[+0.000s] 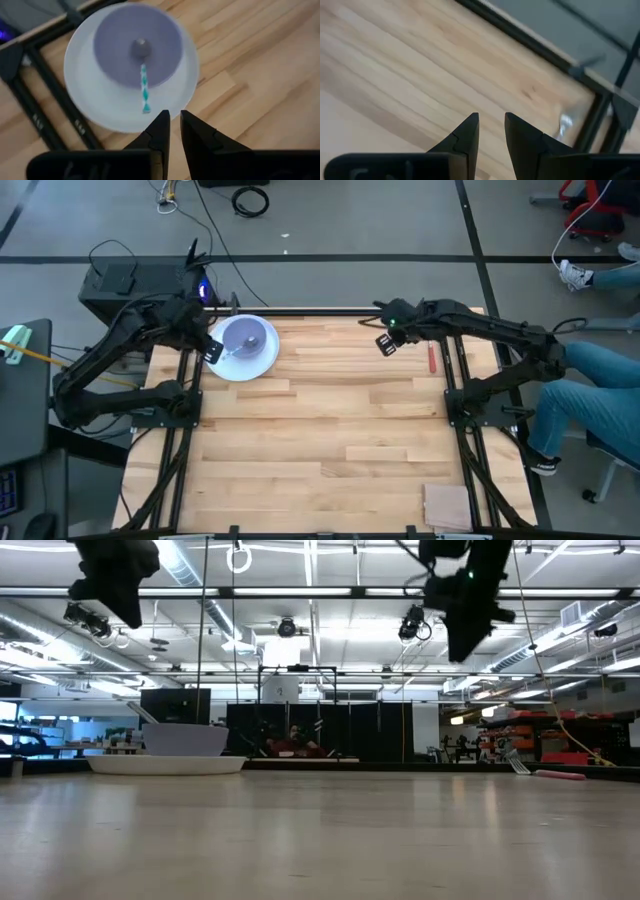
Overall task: Set table place
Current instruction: Put the silver spoon into the purple bowl
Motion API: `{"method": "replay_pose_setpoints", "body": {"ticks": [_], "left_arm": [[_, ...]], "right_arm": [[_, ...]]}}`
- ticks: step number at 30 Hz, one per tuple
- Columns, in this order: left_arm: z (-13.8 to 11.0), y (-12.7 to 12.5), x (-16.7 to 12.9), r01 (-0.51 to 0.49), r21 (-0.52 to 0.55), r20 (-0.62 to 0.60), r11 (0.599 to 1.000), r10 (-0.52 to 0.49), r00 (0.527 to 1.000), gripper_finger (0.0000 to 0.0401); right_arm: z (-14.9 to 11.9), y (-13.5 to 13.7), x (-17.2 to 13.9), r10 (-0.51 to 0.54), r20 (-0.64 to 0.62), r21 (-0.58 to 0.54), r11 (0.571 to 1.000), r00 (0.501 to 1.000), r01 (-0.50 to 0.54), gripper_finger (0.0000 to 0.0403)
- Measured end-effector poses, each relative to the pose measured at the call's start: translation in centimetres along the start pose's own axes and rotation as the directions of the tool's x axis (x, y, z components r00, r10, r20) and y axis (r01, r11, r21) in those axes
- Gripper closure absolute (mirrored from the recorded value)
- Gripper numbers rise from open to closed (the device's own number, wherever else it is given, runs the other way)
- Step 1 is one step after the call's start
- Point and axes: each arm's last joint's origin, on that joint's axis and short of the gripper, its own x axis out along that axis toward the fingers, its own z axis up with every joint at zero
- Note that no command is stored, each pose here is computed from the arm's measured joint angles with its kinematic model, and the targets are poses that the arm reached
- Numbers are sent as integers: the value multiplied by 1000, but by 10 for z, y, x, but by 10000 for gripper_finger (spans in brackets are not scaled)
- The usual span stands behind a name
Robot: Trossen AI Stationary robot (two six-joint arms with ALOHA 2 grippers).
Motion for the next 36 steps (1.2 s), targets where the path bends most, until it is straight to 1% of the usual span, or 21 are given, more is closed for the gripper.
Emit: {"method": "replay_pose_setpoints", "body": {"ticks": [4, 7, 11, 13, 16, 20, 26, 30, 36], "left_arm": [[1, -7, 0, 33, 65, 18, 997, -35, 999, 352], [2, -12, 0, 58, 90, 40, 994, -62, 997, 355], [3, -17, -1, 83, 115, 61, 990, -90, 994, 357], [4, -19, -1, 93, 124, 73, 988, -102, 992, 356], [4, -20, -2, 101, 136, 79, 985, -113, 991, 356], [4, -22, -2, 109, 147, 83, 983, -122, 989, 361], [3, -25, -2, 120, 162, 83, 979, -135, 987, 359], [3, -26, -2, 127, 173, 81, 977, -143, 986, 358], [2, -29, -3, 137, 189, 77, 972, -154, 985, 366]], "right_arm": [[-5, -18, 24, -58, -91, 81, 995, 994, 65, 302], [-14, -29, 41, -96, -156, 133, 984, 983, 117, 302], [-27, -38, 60, -130, -227, 148, 975, 965, 167, 302], [-33, -41, 67, -143, -253, 148, 972, 957, 185, 302], [-39, -42, 78, -148, -254, 160, 968, 956, 193, 298], [-51, -44, 93, -149, -271, 209, 955, 951, 209, 289], [-70, -58, 110, -184, -351, 290, 911, 918, 293, 280], [-78, -67, 119, -185, -380, 323, 892, 906, 317, 281], [-83, -79, 127, -190, -402, 387, 851, 896, 354, 281]]}}
